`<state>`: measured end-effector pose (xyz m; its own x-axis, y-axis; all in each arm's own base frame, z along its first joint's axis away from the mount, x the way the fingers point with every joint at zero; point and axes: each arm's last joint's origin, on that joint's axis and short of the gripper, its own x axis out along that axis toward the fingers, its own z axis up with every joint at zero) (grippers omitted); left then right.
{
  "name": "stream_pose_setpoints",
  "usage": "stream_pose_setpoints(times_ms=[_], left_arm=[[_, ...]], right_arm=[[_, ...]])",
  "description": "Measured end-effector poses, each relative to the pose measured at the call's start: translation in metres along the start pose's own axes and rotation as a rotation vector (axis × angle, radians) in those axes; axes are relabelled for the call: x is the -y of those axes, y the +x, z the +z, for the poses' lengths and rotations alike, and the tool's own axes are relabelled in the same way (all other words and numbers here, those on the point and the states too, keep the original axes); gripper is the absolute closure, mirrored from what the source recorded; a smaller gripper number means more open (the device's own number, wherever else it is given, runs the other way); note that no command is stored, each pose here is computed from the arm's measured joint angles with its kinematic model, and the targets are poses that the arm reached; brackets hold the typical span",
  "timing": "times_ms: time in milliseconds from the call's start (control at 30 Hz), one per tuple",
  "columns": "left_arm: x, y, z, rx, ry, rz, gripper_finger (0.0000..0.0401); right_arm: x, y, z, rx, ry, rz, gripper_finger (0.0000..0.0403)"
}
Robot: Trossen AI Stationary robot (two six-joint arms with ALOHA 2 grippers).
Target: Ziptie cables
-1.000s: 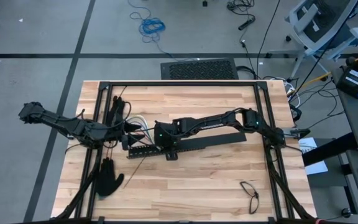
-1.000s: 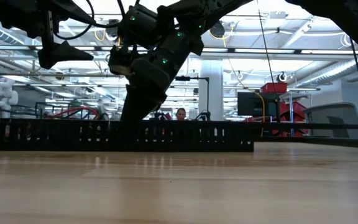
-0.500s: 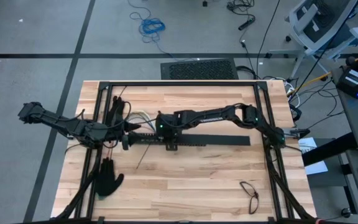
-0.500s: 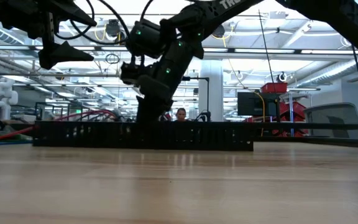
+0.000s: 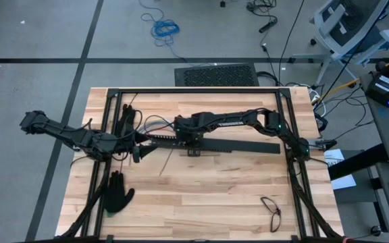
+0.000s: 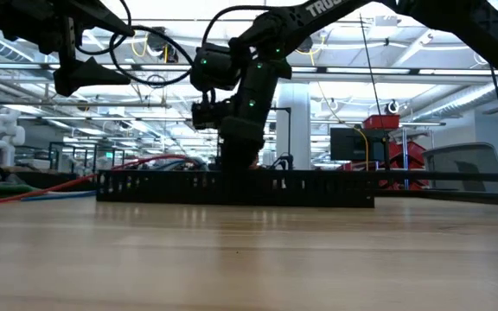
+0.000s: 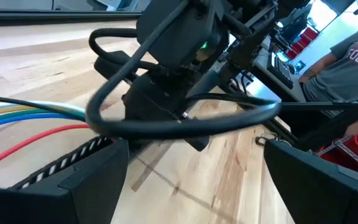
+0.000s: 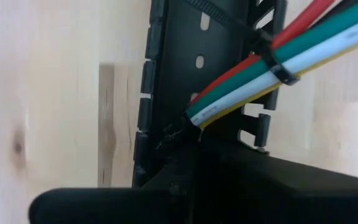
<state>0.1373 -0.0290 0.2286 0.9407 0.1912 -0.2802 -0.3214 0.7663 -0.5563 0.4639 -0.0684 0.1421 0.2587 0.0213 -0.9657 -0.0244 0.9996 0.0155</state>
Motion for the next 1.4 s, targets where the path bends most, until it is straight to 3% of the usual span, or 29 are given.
stream_pose_setpoints(times_ms=[133,467,667,967,1233,1400], left_arm=[[0.0,0.0,0.0,0.001,0.0,0.001,0.0034],[0.0,0.0005,-0.0003,-0.001,0.0,0.004,0.0034],[0.0,0.0005,-0.0003,-0.001,0.001,0.004,0.0034],[-0.0001,0.0015,-0.0011,-0.005,0.005,0.008,0.0034],[-0.0003,0.0069,-0.0054,-0.03,0.018,0.033,0.0034],[-0.0004,0.0095,-0.0074,-0.042,0.024,0.045,0.0034]], right_arm=[[-0.001,-0.0001,-0.0048,-0.048,-0.005,0.015,0.0372],[-0.0007,-0.0011,0.0016,0.026,0.017,0.02,0.0367],[-0.003,-0.0038,0.0004,0.02,0.047,0.099,0.0319],[-0.0046,-0.0071,0.0014,0.032,0.039,0.105,0.0255],[-0.0071,-0.0077,0.0023,0.037,0.033,0.102,0.0257],[-0.0067,-0.008,0.0042,0.054,0.035,0.095,0.0292]])
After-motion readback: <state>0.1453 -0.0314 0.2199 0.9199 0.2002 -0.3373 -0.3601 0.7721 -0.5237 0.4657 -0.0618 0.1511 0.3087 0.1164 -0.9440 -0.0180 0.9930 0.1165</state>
